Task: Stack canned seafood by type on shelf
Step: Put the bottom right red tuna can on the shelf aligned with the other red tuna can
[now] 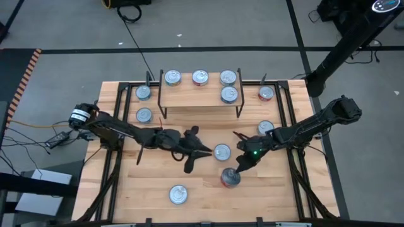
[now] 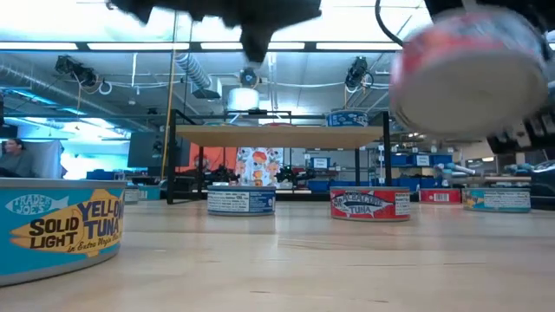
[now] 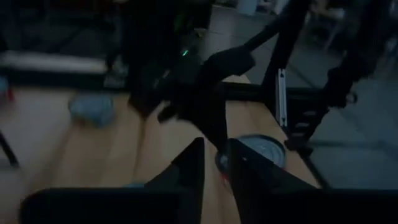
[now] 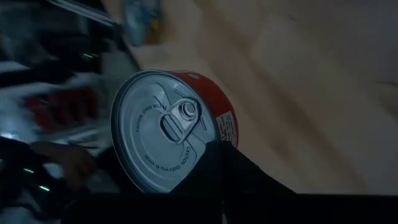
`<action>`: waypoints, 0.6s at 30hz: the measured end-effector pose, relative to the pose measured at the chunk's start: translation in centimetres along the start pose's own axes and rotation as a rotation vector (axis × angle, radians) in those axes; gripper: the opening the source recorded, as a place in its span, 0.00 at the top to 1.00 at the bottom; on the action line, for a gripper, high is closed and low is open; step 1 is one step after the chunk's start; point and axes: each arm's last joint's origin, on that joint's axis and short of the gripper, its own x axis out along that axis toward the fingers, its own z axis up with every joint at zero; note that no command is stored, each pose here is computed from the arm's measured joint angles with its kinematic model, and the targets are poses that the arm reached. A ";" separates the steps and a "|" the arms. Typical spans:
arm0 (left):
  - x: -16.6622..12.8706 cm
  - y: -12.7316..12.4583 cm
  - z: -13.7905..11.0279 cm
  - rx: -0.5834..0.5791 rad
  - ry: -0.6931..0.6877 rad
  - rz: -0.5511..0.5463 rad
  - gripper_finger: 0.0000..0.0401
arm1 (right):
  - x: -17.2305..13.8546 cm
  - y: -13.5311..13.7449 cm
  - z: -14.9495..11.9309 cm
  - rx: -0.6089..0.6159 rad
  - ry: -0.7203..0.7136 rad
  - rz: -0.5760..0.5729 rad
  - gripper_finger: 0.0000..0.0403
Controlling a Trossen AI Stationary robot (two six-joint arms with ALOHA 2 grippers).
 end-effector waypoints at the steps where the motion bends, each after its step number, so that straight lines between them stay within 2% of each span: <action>1: 0.2 -0.3 0.8 0.056 0.009 -0.004 0.79 | 0.0 0.3 0.1 0.012 -0.007 0.027 1.00; 4: 0.4 -1.0 2.7 0.223 0.078 -0.015 0.73 | -0.2 1.0 0.6 0.045 -0.038 0.102 1.00; 8: 0.3 -1.6 4.8 0.380 0.155 -0.015 0.64 | -0.7 1.7 1.6 0.076 -0.088 0.188 1.00; 15: -0.3 -2.6 6.1 0.575 0.278 0.004 0.53 | -1.6 2.2 3.3 0.097 -0.159 0.280 1.00; 18: -0.4 -3.1 5.9 0.603 0.307 0.009 0.50 | -2.1 2.5 4.0 0.092 -0.187 0.322 1.00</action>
